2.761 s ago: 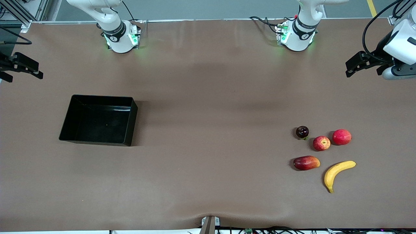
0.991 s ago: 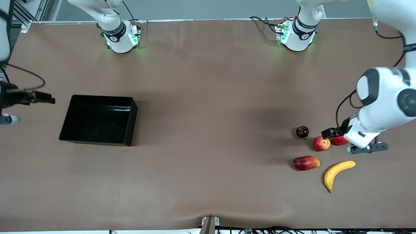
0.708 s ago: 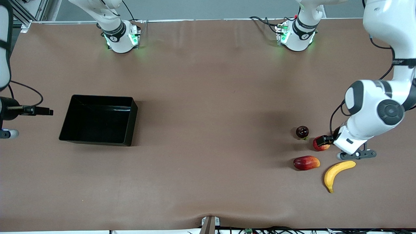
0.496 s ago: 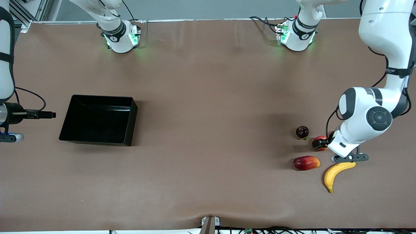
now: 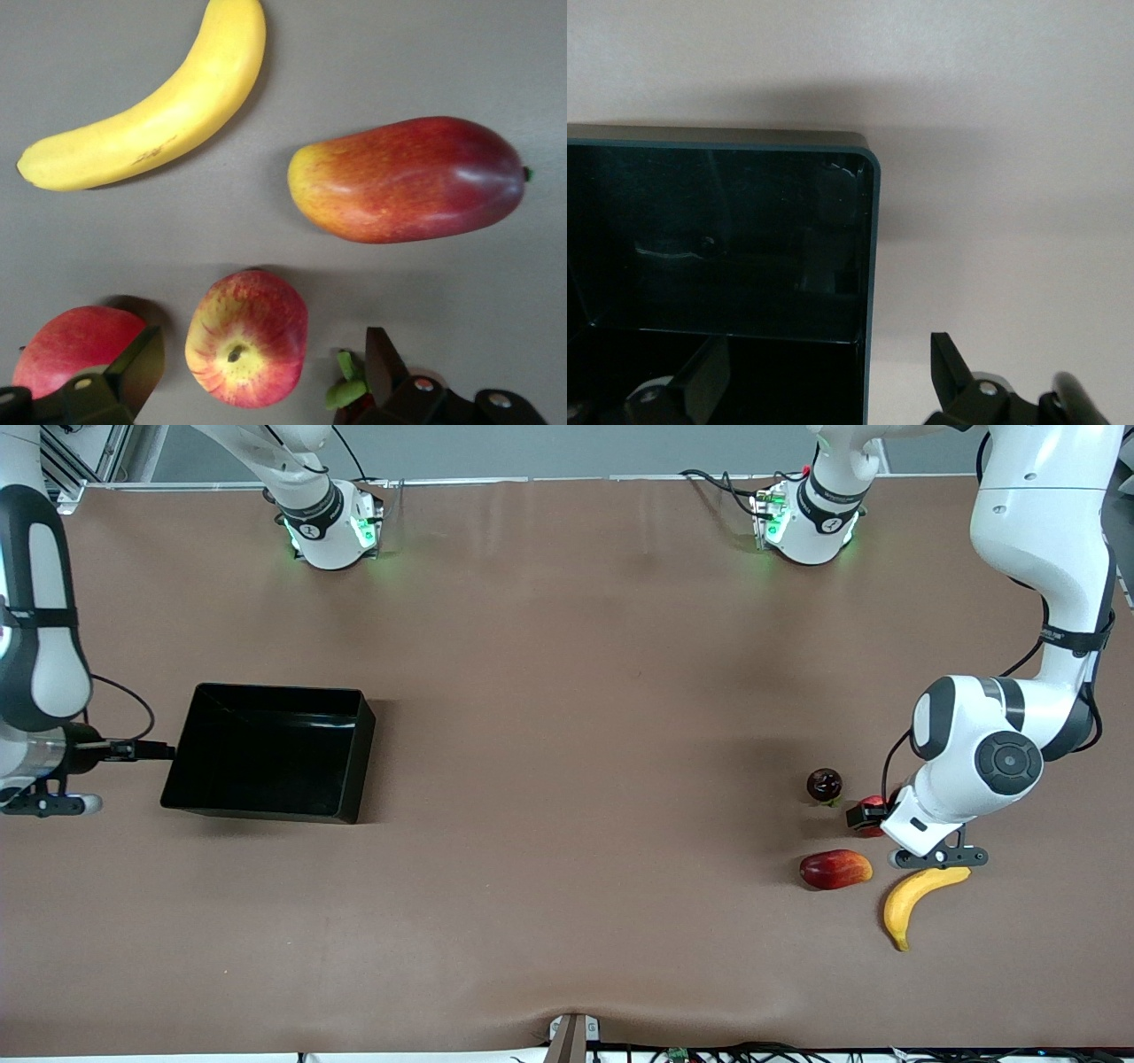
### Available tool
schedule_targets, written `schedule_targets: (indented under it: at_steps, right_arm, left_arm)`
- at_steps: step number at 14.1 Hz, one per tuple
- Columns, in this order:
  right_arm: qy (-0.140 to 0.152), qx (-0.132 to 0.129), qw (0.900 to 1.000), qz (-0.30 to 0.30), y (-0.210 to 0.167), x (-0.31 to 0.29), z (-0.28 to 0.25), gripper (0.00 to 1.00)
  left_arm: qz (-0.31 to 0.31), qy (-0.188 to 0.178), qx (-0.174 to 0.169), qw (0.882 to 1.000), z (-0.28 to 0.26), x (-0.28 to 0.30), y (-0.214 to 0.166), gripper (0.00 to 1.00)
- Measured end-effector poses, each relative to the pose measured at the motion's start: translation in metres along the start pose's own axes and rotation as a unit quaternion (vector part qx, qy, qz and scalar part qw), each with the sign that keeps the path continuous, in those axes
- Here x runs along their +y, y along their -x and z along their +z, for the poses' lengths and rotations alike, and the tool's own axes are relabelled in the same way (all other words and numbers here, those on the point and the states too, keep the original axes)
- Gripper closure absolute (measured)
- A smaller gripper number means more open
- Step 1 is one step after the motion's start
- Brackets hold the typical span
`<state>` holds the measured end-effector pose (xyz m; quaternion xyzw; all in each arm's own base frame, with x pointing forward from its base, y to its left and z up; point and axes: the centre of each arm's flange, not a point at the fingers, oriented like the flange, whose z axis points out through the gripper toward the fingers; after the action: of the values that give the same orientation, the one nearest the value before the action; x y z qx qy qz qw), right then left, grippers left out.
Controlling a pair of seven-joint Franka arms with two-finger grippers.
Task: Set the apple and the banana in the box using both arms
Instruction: 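Lower the left gripper onto the streaked apple while the right gripper moves, then lift the apple with the left gripper while the right gripper nears the box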
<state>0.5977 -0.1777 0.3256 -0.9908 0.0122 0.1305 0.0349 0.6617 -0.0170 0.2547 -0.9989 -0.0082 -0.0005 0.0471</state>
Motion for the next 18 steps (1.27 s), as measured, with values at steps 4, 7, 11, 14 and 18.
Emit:
schedule_targets:
  at_steps: [4,7,11,14,18]
  right_arm:
    - [0.003,0.016,1.000,0.003,0.004,0.007,0.039,0.00]
    - [0.001,0.012,1.000,-0.014,0.009,0.017,0.057,0.07]
    - [0.000,0.017,0.999,-0.052,0.015,0.037,0.096,0.34]
    - [-0.001,0.016,0.998,-0.058,0.014,0.034,0.100,0.69]
    - [-0.001,0.014,0.998,-0.062,0.014,0.032,0.099,0.95]
  left_arm:
    - [-0.004,0.000,-0.015,1.000,0.020,-0.006,0.004,0.00]
    - [-0.006,0.001,-0.020,1.000,0.031,-0.008,0.005,0.00]
    - [-0.007,0.002,-0.027,1.000,0.041,-0.009,0.006,0.00]
    - [-0.008,0.002,-0.030,1.000,0.046,-0.011,0.008,0.00]
    - [-0.010,0.002,-0.029,1.000,0.044,-0.013,0.007,0.28]
